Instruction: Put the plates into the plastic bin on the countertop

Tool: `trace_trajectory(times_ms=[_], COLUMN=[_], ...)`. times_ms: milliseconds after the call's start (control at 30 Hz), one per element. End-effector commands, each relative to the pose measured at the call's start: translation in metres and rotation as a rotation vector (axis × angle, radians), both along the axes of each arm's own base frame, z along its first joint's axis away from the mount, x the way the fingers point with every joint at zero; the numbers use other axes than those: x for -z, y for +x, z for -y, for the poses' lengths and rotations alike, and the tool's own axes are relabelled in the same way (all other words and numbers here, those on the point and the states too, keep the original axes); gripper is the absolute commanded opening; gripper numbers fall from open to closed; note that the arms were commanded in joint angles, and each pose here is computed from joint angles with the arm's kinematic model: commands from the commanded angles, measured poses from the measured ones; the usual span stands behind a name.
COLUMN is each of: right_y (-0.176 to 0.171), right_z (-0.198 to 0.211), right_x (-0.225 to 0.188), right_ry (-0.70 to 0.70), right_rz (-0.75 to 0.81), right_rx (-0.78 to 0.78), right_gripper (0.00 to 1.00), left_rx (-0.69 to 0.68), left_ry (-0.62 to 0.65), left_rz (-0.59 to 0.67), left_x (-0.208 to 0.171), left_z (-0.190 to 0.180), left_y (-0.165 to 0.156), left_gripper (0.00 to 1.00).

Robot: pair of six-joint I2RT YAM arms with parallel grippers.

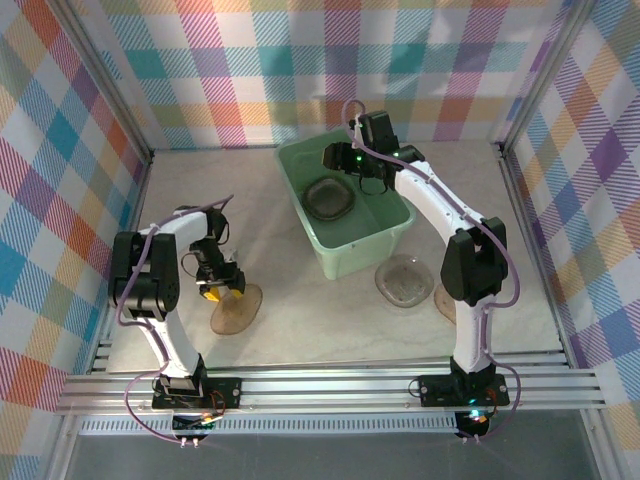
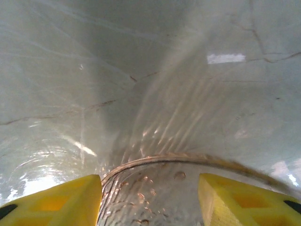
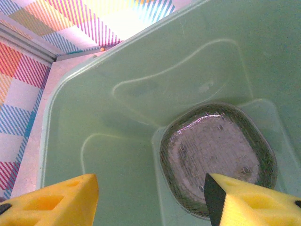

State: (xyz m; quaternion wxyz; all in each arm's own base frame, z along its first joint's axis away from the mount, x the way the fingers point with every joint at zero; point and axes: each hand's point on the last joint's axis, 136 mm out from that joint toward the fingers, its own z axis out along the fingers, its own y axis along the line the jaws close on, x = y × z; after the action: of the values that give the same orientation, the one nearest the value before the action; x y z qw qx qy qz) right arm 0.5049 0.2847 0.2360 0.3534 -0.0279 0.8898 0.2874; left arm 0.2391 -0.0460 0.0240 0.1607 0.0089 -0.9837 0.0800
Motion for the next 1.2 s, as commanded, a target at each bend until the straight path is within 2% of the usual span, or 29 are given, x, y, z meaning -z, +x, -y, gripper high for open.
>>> trace_trajectory(times_ms=[0, 200, 600, 833, 1000, 1167], right_y=[0.004, 0.006, 0.010, 0.010, 0.009, 0.010], right_z=[0.006, 0.009, 0.004, 0.007, 0.010, 0.011], right_x=[-0.017, -0.015, -0.006, -0.004, -0.004, -0.005], right_ry=[0.020, 0.022, 0.037, 0.031, 0.025, 0.026], right_rz=[0.046, 0.044, 0.019, 0.014, 0.013, 0.012], right_rx=[0.022, 0.031, 0.024, 0.031, 0.041, 0.043], right_gripper=[0.62, 0.62, 0.62, 0.62, 0.62, 0.62], left_rx=[0.030, 0.045, 0.037, 0.063, 0.054, 0.040], left_ry=[0.014, 0.031, -0.024, -0.035, -0.045, -0.060], left_rz=[-0.037, 0.027, -0.052, -0.062, -0.018, 0.034], left_x=[0.003, -0.008, 0.003, 0.006, 0.001, -0.006], left_z=[0.000, -0.002, 0.013, 0.023, 0.026, 0.030], left_y=[-0.004, 0.005, -0.010, -0.007, 0.003, 0.017], left_gripper=[0.56, 0.58, 0.57, 0.41, 0.26, 0.17])
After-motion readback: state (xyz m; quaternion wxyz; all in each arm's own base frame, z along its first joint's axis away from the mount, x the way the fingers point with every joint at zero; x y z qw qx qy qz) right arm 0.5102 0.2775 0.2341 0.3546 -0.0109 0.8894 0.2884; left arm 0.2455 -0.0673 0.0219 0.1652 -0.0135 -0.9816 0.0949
